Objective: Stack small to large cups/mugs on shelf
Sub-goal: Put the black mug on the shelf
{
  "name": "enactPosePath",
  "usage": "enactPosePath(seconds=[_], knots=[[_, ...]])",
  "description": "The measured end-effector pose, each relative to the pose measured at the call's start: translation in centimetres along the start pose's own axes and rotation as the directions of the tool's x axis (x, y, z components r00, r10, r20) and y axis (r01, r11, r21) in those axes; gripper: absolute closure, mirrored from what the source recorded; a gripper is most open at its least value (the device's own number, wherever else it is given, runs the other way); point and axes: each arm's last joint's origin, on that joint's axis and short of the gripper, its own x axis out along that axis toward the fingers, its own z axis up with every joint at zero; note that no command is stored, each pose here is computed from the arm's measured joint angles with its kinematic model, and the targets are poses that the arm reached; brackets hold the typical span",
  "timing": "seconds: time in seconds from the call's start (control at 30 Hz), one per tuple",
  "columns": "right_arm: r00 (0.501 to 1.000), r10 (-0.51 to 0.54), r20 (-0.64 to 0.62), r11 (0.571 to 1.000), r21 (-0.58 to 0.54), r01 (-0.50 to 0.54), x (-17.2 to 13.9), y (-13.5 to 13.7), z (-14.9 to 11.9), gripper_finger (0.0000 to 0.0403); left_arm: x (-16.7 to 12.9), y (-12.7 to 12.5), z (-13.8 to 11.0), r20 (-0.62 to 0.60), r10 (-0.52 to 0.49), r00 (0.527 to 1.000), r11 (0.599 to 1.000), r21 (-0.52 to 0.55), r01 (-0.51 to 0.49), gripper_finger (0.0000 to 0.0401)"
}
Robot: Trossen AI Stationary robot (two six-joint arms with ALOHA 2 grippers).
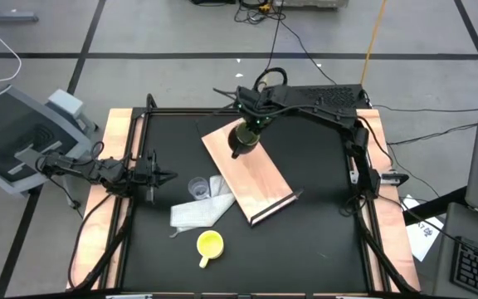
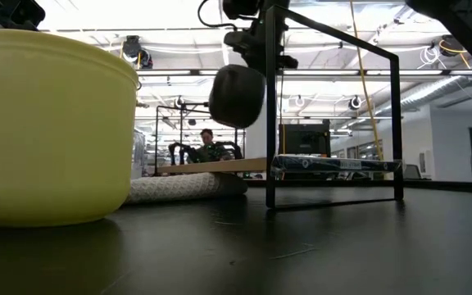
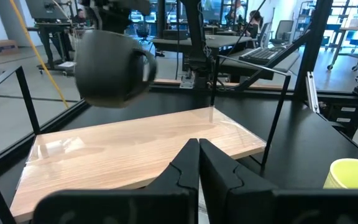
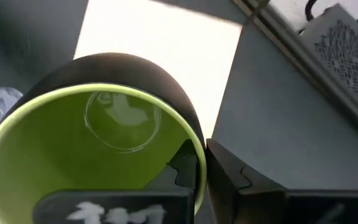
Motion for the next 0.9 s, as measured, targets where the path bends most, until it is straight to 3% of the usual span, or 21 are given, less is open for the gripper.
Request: enactPosePath(seconds=[0.9], knots=[[0.989, -0.084, -0.121, 0.996, 0.021, 0.087, 5.0, 0.6, -2.2, 0.0395, 0.0, 0.0, 0.0, 0.000, 0.000, 1.000, 1.000, 0.000, 0.000, 0.0391]])
